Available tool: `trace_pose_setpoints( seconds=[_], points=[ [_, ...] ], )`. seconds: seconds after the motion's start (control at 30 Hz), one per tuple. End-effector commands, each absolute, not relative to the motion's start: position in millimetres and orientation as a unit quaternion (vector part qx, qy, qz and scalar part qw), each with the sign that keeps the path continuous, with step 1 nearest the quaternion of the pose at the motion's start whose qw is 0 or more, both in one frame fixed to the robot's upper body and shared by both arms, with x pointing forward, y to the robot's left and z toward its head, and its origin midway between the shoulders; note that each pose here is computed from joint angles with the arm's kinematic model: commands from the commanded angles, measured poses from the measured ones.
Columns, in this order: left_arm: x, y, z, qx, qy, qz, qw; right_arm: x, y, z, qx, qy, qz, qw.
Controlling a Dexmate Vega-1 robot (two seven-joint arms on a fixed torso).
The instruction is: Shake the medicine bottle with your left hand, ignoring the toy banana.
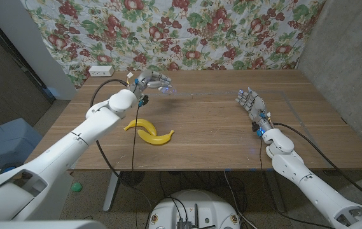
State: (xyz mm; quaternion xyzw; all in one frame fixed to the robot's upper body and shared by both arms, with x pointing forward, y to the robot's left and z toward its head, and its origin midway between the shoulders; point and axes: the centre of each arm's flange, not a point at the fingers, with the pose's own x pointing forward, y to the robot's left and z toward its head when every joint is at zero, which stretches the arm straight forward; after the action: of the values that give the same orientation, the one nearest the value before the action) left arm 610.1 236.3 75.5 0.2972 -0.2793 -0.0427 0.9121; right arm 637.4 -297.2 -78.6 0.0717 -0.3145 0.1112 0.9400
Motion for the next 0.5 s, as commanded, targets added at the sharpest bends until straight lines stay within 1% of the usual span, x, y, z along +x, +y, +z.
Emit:
trace_pose_setpoints(
  seconds=[0.03, 0.2, 0.5],
  points=[
    [613, 238, 78, 0.306, -0.27, -0.056, 0.911, 640, -296, -77, 0.069, -0.314, 0.112, 0.94],
    [610, 239, 76, 0.29, -0.298, -0.034, 0.909, 641, -296, -77, 0.069, -0.314, 0.113, 0.94],
    [601, 242, 66, 0.241, -0.382, 0.063, 0.89, 643, -296, -74, 0.069, -0.314, 0.114, 0.94]
  ],
)
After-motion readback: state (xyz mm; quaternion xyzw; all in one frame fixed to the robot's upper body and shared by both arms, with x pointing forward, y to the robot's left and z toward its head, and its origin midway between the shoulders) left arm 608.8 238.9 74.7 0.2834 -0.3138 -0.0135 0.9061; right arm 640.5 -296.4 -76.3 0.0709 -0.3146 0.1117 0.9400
